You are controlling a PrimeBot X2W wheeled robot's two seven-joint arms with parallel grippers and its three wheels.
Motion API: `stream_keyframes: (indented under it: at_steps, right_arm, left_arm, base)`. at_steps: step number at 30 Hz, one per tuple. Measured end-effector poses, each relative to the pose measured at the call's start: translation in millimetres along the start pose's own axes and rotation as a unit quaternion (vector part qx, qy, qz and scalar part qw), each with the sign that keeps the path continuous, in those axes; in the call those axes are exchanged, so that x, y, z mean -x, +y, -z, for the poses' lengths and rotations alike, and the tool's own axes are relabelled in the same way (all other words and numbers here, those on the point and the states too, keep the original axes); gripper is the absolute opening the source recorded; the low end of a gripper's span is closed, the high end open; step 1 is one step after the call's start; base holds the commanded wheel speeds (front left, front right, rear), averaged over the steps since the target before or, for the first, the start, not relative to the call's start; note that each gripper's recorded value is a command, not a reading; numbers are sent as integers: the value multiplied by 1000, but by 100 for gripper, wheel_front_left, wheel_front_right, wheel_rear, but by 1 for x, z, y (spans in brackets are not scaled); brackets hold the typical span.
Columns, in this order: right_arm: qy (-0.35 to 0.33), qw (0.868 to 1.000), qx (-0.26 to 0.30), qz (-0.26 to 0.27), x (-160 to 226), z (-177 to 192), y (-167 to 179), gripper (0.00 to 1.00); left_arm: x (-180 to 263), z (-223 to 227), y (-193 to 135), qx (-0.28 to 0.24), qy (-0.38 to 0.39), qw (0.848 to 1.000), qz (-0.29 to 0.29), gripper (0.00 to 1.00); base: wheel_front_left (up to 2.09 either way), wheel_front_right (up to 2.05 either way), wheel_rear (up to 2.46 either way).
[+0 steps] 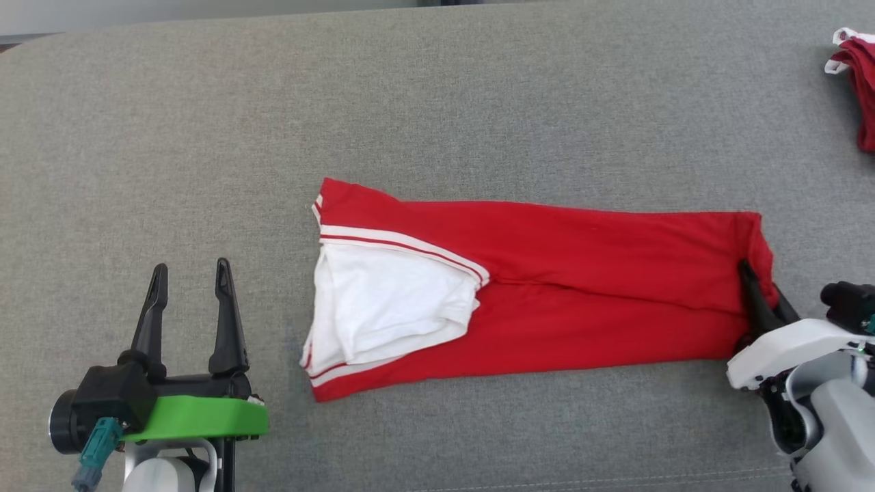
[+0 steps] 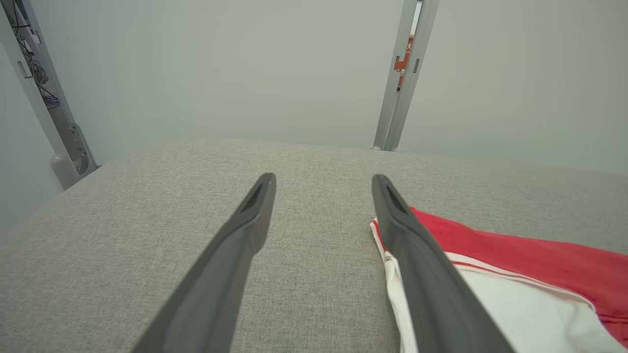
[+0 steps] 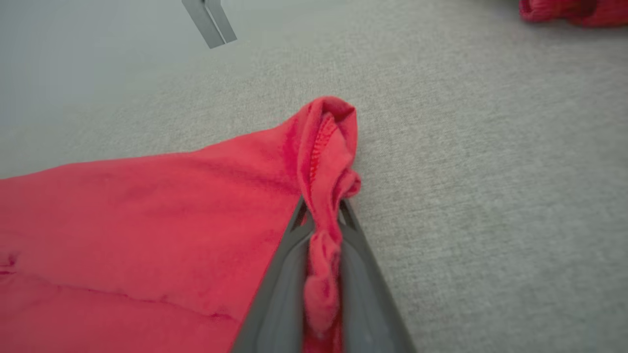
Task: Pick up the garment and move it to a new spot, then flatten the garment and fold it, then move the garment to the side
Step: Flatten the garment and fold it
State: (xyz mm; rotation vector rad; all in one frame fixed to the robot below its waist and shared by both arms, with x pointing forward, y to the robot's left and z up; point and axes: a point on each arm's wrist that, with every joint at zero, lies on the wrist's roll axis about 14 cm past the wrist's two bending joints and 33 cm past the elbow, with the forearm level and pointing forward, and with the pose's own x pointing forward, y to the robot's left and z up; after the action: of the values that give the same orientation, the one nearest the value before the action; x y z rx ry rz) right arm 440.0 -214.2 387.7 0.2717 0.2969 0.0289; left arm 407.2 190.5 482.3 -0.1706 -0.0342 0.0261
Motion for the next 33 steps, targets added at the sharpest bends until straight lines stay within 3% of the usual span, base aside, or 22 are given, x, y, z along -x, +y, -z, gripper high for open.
stream_keyframes:
  at_steps: [9,15,20,33]
  right_arm:
    - [-61,995,44,72,15,-63,-71,0]
    - [-83,991,68,81,22,-87,-83,0]
    - [-100,991,73,40,15,-95,-51,0]
    - [-109,985,32,-128,1,-84,91,0]
  left_arm:
    - [9,-9,0,-2,-9,1000,0,100]
    - [12,-13,0,-2,-14,1000,1,100]
    - [13,-15,-1,-2,-17,1000,2,100]
    - [18,-10,-1,2,-8,1000,0,100]
  base:
    - [0,0,0]
    - [0,0,0]
    - [0,0,0]
    - [0,0,0]
